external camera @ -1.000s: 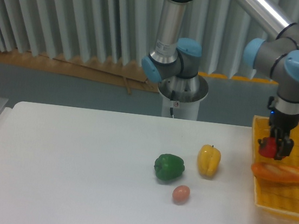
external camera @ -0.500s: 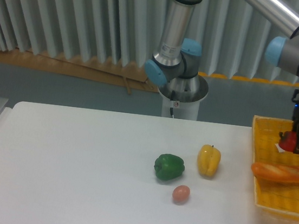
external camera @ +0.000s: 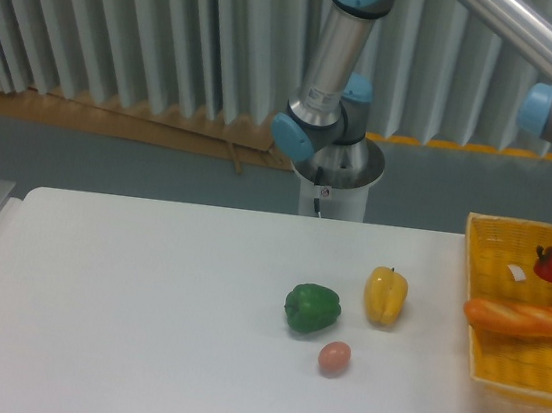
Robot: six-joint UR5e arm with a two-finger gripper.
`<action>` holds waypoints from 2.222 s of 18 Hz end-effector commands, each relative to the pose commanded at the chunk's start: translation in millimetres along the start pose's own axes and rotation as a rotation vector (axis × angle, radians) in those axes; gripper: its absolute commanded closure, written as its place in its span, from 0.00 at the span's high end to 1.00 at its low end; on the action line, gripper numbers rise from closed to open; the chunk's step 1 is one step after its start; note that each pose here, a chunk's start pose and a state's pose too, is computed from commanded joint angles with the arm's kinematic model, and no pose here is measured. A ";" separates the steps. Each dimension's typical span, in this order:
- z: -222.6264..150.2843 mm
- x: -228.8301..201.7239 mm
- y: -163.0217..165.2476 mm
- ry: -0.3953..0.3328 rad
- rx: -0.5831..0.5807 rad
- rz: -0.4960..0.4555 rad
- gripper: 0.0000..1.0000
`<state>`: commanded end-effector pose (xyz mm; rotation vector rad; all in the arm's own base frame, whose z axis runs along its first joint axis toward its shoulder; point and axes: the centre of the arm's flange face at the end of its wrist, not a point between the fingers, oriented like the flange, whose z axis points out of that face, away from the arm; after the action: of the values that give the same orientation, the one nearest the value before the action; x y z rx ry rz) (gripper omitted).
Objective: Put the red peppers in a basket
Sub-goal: 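Lower the red pepper into the basket beside the bread loaf, then open the gripper to release the pepper and raise it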
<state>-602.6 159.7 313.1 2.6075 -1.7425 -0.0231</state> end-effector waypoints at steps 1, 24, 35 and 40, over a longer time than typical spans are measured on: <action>4.2 -0.4 2.7 -0.001 0.001 0.003 0.32; 14.6 -10.3 2.1 -0.025 0.017 0.023 1.00; -23.5 -46.7 -42.1 -0.075 -0.004 -0.098 1.00; -29.6 -63.9 -60.8 -0.142 0.046 -0.228 1.00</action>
<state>-570.5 241.9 342.5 2.8897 -1.4883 -0.1749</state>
